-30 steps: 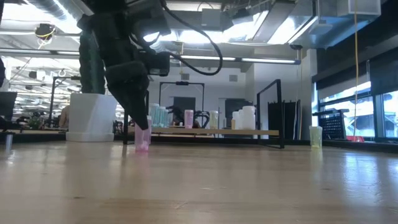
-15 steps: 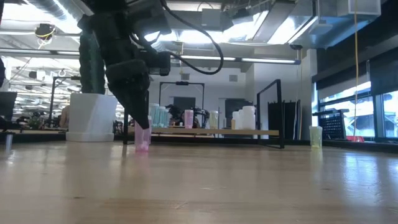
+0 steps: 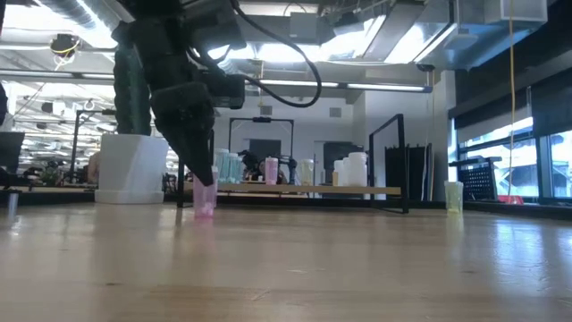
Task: Pick and place medicine bottles onto shelf by color
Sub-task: Put the left pink pill bottle on the shelf aligned with the other pink pill bottle
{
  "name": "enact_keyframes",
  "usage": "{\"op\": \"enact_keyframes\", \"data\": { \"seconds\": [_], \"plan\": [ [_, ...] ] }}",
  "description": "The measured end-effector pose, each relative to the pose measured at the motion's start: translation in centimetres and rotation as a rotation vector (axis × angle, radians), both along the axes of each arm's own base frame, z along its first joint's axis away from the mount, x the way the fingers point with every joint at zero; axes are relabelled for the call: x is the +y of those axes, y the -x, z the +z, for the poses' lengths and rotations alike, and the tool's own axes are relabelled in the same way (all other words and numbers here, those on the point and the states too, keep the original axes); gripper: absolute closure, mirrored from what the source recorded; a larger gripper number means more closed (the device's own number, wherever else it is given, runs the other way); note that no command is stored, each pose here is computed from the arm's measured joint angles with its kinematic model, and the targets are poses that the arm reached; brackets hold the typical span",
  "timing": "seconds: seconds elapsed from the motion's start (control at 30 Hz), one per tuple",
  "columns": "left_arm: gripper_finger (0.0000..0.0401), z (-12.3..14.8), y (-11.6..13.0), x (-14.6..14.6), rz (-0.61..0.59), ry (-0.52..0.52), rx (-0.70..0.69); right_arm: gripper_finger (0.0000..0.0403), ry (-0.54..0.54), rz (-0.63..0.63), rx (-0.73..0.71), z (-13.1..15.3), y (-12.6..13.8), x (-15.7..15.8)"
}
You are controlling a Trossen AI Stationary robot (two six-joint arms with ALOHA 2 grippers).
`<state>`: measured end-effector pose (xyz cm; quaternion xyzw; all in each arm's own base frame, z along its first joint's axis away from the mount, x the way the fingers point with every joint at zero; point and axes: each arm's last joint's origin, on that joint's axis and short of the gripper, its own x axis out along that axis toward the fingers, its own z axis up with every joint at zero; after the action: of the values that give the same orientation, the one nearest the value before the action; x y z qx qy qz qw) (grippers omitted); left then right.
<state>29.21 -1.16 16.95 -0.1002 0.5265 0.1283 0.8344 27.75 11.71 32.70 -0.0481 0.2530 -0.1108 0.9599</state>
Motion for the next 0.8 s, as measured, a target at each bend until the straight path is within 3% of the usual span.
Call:
{"op": "enact_keyframes", "data": {
  "seconds": [0.2,0.53,0.8],
  "plan": [
    [0.0308,0.6,0.2,0.0,0.001,0.016,-0.014,0.0194,0.000,0.000,0.000,0.0,0.0,0.0],
    [0.0308,4.2,2.1,0.2,0.012,0.029,-0.092,0.0194,0.000,0.000,0.000,0.0,0.0,0.0],
    [0.0307,11.2,2.1,0.8,0.016,-0.040,-0.091,0.0194,0.001,0.000,0.001,0.0,0.0,0.0]
  ]
}}
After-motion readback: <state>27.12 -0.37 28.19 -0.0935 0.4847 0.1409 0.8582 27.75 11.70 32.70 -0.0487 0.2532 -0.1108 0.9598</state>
